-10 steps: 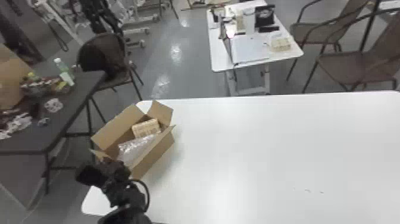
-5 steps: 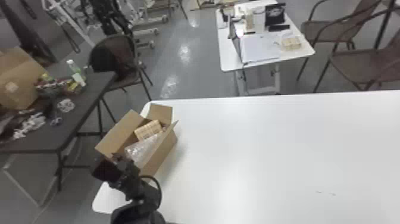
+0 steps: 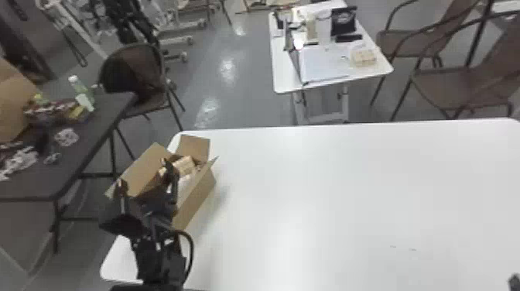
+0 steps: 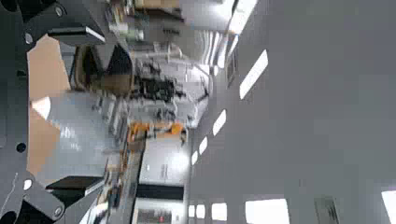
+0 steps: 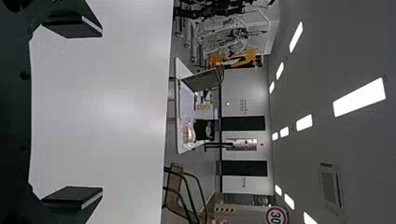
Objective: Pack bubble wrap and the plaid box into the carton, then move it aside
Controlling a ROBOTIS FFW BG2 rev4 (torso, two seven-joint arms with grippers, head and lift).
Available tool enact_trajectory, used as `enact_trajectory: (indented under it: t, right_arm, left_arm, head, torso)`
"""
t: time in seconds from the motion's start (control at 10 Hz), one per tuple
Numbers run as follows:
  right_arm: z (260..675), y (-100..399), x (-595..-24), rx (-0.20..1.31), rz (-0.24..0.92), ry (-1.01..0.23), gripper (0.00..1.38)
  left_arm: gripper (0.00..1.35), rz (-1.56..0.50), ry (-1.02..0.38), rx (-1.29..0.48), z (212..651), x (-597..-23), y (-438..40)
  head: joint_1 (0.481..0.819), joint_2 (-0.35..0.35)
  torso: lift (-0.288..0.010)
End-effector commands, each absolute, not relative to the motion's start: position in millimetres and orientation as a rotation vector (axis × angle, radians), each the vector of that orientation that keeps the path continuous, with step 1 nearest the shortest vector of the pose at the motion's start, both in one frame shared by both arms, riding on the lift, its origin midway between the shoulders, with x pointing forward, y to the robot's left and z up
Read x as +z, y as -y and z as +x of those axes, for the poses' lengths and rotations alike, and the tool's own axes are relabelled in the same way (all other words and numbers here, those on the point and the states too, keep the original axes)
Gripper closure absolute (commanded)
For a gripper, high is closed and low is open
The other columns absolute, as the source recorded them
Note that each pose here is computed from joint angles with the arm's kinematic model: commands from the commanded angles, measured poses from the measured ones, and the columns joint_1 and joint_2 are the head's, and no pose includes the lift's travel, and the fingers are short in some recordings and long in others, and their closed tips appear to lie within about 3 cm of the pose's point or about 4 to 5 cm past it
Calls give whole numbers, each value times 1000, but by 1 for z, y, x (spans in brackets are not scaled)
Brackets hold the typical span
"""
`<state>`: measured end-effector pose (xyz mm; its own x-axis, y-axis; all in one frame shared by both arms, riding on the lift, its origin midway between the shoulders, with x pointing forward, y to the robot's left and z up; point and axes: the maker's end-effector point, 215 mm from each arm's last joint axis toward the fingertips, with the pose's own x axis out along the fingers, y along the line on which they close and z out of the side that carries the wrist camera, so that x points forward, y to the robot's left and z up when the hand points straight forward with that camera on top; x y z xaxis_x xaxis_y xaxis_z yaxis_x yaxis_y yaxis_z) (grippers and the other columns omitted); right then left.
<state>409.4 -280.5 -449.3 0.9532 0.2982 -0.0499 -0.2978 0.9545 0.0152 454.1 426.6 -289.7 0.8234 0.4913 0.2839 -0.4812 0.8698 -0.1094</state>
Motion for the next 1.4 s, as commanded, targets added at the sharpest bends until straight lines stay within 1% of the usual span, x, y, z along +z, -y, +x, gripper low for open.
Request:
enact_trajectory:
  t: [0.0,0.1,0.2,0.4,0.6,0.7,1.0,1.3]
  right_arm:
    - [406,275,-442,311,-7,-39,104]
    - [401,275,-440,310,-14,-37,101]
    - [397,278,-440,297,-26,-38,96]
    - [388,272,-443,286,-50,-34,96]
    - [375,268,-445,218,-52,-15,101]
    - [372,269,-447,213,-50,-17,101]
    - [370,267,-456,213,-34,-33,102]
    - [372,265,-459,215,-24,-42,102]
  left_arm:
    - [156,-84,272,386,445,-303,-364]
    - [156,-82,233,318,432,-322,-334]
    - [156,-64,155,283,419,-350,-322]
    - [156,52,60,107,404,-382,-299]
    - [156,88,-40,61,375,-419,-289]
    - [157,84,-49,72,371,-423,-291]
    - [157,76,-59,64,371,-428,-288]
    - [157,67,-66,42,375,-430,-284]
  head:
    - [695,210]
    - [695,153]
    - [695,102]
    - [695,47]
    - [695,26]
    - [695,24]
    - [695,33]
    - [695,27]
  torso:
    - [-27]
    - [-27]
    - [-27]
    - [-27]
    - [-27]
    - [-27]
    - [-27]
    - [-27]
